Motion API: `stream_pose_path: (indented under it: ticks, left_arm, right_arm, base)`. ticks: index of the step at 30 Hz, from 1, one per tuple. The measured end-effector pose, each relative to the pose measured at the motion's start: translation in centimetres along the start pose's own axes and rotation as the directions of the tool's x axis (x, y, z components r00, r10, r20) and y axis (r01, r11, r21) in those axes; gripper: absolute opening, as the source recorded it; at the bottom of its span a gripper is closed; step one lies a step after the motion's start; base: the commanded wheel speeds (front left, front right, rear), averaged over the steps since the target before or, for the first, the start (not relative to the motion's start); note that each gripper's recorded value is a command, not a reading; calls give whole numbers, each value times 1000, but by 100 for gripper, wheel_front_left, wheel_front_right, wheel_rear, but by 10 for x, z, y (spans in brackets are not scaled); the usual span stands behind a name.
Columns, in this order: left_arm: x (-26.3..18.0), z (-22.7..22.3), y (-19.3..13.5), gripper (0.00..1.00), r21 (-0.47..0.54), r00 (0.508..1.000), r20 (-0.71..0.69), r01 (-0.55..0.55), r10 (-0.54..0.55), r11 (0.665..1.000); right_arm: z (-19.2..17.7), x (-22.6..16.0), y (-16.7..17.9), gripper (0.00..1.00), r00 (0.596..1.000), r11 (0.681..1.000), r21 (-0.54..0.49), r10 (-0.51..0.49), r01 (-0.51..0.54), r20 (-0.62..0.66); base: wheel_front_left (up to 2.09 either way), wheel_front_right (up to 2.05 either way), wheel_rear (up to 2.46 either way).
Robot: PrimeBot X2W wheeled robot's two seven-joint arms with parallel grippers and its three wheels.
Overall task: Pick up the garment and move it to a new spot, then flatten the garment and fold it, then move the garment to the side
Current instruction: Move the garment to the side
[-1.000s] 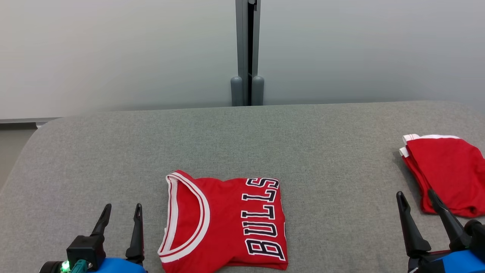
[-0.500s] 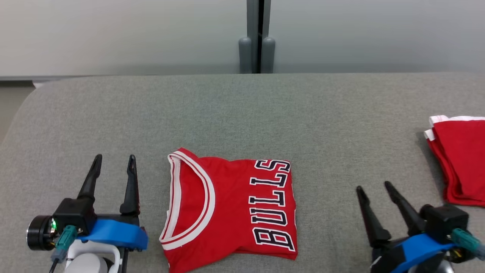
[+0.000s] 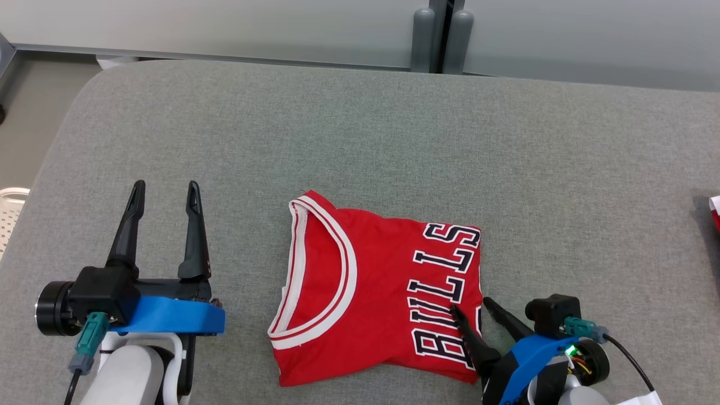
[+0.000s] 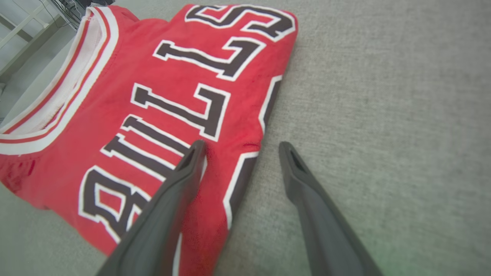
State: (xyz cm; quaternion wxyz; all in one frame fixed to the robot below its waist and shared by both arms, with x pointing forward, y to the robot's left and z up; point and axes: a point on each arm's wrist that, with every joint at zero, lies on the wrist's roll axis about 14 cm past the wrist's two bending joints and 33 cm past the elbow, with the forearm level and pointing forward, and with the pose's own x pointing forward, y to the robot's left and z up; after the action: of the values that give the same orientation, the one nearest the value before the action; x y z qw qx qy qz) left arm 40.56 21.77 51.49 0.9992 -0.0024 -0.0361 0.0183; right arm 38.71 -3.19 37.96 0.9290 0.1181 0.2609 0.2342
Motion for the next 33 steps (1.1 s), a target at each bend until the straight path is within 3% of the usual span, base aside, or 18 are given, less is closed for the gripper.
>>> stream_pose_path:
  ticks: [1, 3, 11, 19, 27, 33]
  left_arm:
    - [0, 1, 1, 100, 2, 1000, 3, -2, 2, 1000]
    - [-1, 2, 1, 100, 1, 1000, 9, -3, 3, 1000]
    - [-5, -13, -5, 100, -8, 999, -29, 15, -15, 1000]
    - [11, -36, -58, 100, -51, 983, -69, 167, -171, 985]
    - [31, -40, -135, 100, -107, 925, -45, 372, -378, 922]
    - [42, -38, -180, 100, -118, 867, -25, 491, -497, 863]
  right_arm:
    - [-4, 2, 2, 100, 1000, 1000, 1, 7, -7, -18]
    - [-4, 5, 6, 0, 1000, 1000, 3, 20, -20, -25]
    - [21, -3, 7, 0, 997, 998, -36, 45, -42, 64]
    - [40, -44, -42, 0, 986, 995, -53, -78, 87, 144]
    - [36, -110, -114, 0, 945, 952, -41, -293, 302, 142]
    - [62, -140, -150, 0, 898, 914, -48, -386, 404, 211]
  base:
    - [0, 0, 0]
    - [0, 0, 0]
    - [0, 0, 0]
    - [0, 0, 0]
    - [0, 0, 0]
    - [0, 0, 0]
